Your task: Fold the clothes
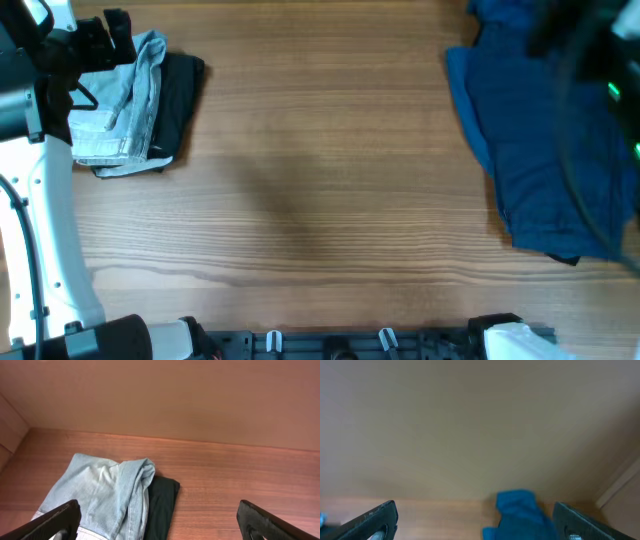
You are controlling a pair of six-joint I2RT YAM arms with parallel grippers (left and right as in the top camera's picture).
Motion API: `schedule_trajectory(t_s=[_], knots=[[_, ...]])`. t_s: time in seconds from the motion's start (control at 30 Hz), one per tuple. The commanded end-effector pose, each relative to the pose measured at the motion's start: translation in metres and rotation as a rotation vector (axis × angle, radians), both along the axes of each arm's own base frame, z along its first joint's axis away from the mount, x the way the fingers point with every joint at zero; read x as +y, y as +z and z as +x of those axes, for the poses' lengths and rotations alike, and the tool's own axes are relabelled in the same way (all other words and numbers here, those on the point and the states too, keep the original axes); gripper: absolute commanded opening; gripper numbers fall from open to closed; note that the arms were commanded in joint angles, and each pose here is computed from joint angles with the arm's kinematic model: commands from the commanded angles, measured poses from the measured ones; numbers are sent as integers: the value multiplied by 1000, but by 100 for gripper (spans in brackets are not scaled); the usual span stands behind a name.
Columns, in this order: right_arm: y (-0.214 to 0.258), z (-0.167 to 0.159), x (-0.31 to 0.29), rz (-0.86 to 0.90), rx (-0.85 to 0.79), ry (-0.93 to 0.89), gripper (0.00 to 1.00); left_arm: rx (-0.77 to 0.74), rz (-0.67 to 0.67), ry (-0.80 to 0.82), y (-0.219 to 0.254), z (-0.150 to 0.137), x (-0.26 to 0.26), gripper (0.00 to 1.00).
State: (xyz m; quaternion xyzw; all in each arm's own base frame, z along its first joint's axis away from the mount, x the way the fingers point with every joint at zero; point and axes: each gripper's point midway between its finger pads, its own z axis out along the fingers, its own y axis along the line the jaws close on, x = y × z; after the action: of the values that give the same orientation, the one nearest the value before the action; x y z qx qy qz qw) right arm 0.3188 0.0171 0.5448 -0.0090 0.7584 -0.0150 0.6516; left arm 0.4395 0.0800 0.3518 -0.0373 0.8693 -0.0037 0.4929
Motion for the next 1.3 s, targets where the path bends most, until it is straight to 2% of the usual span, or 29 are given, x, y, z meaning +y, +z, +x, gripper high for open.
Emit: schedule_trajectory(t_s=[0.0,0.1,0.23,0.3,0.4,0.5,0.6,0.73,0.8,0.9,1.03,1.27], knots=[[18,-29,-12,-10,-62,-44,100,-8,-12,1,3,-1,-1,100],[30,-51,-15,-3,-109,-45,100,-8,-12,1,3,-1,-1,100],[32,-56,-18,-12,-113,-58,100,-8,-12,1,3,-1,-1,100],[19,-57,-31,-116,-54,-123,100,-8,-12,1,3,-1,-1,100],[-12,-63,-32,-155,74,-115,100,-8,-12,1,3,-1,-1,100],[-17,-81,-36,-306,98,-98,100,-8,-12,1,3,-1,-1,100],[-20,-102,-20,-280,30,5,100,-8,-12,1,3,-1,-1,100],[-31,-123,-3,-240,-202,89,100,-7,-12,1,2,-1,-1,100],[-55,-118,-1,-169,-264,88,100,-7,-12,1,2,-1,-1,100],[-102,-97,-9,-22,-273,40,100,-8,-12,1,3,-1,-1,100],[-179,-73,-5,-13,-294,59,100,-8,-12,1,3,-1,-1,100],[-280,-71,-6,-10,-271,58,100,-8,-12,1,3,-1,-1,100]])
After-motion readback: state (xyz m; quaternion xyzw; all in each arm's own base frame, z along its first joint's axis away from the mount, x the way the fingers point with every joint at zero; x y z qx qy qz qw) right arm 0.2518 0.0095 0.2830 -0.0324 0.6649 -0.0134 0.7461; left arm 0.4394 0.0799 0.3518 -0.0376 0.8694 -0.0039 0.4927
